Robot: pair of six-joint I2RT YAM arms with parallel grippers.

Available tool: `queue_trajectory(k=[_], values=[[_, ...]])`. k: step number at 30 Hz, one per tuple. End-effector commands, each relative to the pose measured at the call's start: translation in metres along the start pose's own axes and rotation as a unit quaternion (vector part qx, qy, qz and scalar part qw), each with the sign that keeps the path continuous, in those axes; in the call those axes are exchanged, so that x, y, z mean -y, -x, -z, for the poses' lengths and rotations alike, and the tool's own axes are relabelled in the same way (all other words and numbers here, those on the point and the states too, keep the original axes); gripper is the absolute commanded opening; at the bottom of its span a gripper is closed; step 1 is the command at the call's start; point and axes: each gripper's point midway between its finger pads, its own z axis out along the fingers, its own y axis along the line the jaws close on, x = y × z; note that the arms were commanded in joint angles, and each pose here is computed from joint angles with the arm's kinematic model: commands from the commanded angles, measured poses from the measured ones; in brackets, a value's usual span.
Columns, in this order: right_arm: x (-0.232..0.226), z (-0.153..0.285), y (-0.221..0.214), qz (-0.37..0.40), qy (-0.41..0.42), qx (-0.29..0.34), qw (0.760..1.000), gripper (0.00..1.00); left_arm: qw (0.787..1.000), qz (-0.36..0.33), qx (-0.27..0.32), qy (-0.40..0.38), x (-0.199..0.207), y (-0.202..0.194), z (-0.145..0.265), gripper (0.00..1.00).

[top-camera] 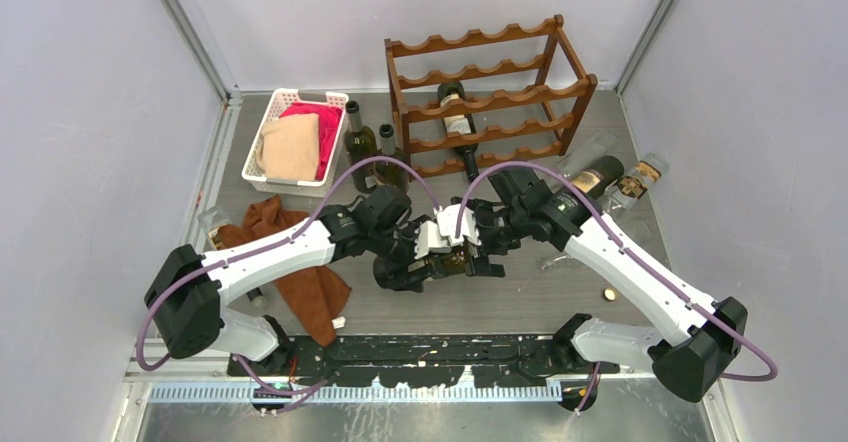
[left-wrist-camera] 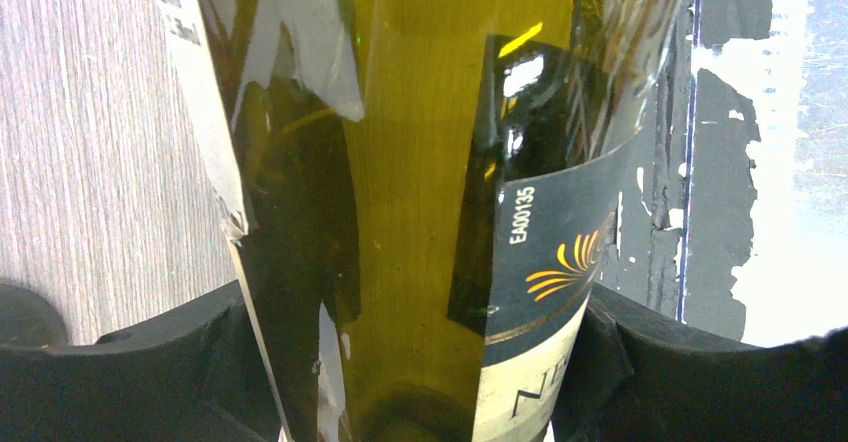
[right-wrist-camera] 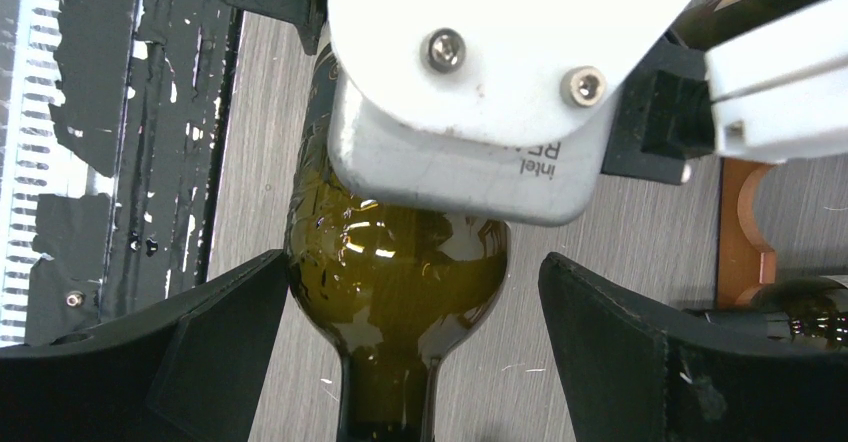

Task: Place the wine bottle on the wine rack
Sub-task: Pick up the wine bottle from the center of the board.

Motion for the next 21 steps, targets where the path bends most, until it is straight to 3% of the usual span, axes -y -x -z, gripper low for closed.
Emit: queue_trajectory(k=[1, 9, 11, 13, 14, 15, 17, 20, 21], values=[[0.008, -0.003, 0.008, 0.016, -0.022, 0.010, 1.000, 0.99, 0.994, -0.054, 0.092, 0.007, -0.006, 0.058, 0.012, 0.00], [0.003, -0.008, 0.000, 0.016, -0.020, -0.002, 1.000, 0.83, 0.994, -0.054, 0.098, 0.004, -0.005, 0.060, 0.013, 0.00], [0.004, -0.006, 0.000, 0.017, -0.024, -0.004, 1.000, 0.69, 0.994, -0.053, 0.096, 0.004, -0.004, 0.058, 0.013, 0.00], [0.003, -0.004, 0.000, 0.017, -0.026, -0.008, 0.999, 0.40, 0.994, -0.051, 0.097, 0.005, -0.004, 0.057, 0.012, 0.01], [0.003, -0.003, 0.000, 0.016, -0.027, -0.008, 0.999, 0.33, 0.994, -0.050, 0.098, 0.007, -0.004, 0.056, 0.012, 0.03], [0.002, -0.001, 0.000, 0.016, -0.027, -0.007, 0.999, 0.22, 0.994, -0.046, 0.096, 0.009, -0.005, 0.055, 0.011, 0.14], [0.000, 0.001, 0.001, 0.011, -0.029, -0.004, 1.000, 0.08, 0.994, -0.042, 0.096, 0.013, -0.005, 0.053, 0.010, 0.46], [0.000, 0.007, 0.003, -0.007, -0.040, 0.006, 0.999, 0.01, 0.993, -0.042, 0.107, 0.025, -0.007, 0.052, 0.009, 0.89], [-0.001, 0.008, 0.003, -0.013, -0.040, 0.009, 0.999, 0.01, 0.992, -0.044, 0.113, 0.029, -0.007, 0.052, 0.011, 0.98]])
